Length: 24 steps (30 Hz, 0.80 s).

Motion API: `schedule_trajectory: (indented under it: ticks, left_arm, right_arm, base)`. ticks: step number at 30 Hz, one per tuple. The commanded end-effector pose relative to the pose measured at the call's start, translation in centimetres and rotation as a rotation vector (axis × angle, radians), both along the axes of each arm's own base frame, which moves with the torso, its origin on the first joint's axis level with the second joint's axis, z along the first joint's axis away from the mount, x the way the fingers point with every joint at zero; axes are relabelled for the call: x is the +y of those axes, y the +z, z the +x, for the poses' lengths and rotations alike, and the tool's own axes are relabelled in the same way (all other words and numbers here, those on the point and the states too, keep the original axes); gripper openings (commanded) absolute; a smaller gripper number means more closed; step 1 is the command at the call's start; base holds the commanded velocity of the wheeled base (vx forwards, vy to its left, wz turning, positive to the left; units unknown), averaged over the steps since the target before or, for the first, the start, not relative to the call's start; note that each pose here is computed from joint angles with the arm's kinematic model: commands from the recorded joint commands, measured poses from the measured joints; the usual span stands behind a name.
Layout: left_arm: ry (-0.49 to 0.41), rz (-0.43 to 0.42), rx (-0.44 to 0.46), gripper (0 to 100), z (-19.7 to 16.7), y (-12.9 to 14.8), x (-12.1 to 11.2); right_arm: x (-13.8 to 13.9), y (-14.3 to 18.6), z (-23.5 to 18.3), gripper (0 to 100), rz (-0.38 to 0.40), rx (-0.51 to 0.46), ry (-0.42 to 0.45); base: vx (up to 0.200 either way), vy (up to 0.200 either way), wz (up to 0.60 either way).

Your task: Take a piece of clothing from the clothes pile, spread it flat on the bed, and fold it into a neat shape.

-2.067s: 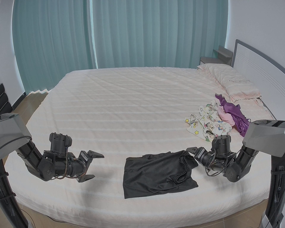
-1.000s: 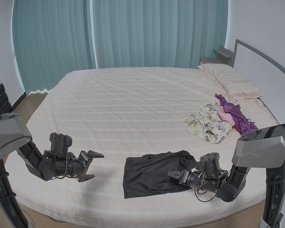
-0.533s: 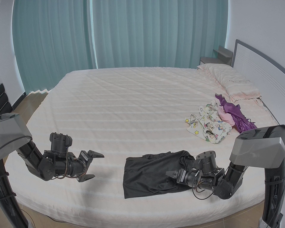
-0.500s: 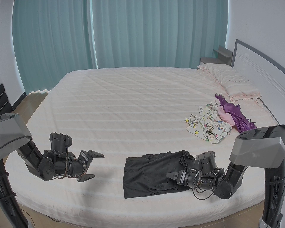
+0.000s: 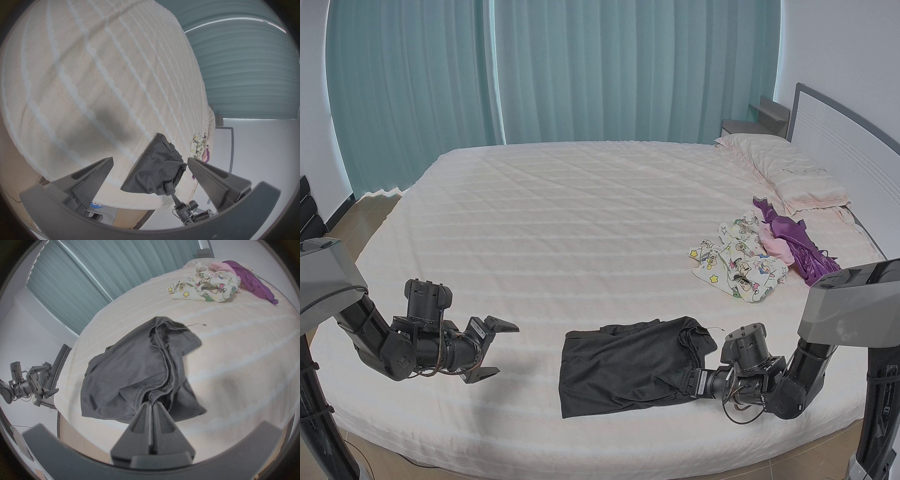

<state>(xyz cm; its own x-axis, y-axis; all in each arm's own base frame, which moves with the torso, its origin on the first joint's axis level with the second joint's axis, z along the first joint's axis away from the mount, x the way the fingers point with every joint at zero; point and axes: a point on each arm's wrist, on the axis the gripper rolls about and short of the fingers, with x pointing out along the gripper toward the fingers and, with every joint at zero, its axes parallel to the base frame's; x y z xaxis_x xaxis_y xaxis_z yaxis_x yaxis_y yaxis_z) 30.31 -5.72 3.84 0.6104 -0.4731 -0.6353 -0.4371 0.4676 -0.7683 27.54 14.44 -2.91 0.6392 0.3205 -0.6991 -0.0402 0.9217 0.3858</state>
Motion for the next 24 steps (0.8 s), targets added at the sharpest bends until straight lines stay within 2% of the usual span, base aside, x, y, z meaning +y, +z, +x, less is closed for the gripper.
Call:
schedule_trajectory:
  ticks: [1,4,10,15,24]
  left_arm:
    - [0.0,0.0,0.002,100,0.0,-0.1,0.0]
    - [0.0,0.0,0.0,100,0.0,0.0,0.0]
    - [0.0,0.0,0.002,100,0.0,-0.1,0.0]
    - [0.0,0.0,0.002,100,0.0,-0.1,0.0]
    - [0.002,0.001,0.002,100,0.0,-0.1,0.0]
  right_arm:
    - [-1.8,0.8,-0.1,0,-0.017,-0.004,-0.026]
    - [-2.8,0.7,0.0,0,-0.03,-0.001,-0.038]
    - [-3.8,0.4,-0.3,0,-0.033,0.024,0.001]
    - [-6.0,0.2,-0.2,0,-0.092,0.013,0.028]
    - [-7.4,-0.5,0.1,0,-0.079,0.035,0.047]
  base:
    - [0.0,0.0,0.0]
    - [0.0,0.0,0.0]
    - [0.0,0.0,0.0]
    - [0.0,0.0,0.0]
    - [0.0,0.0,0.0]
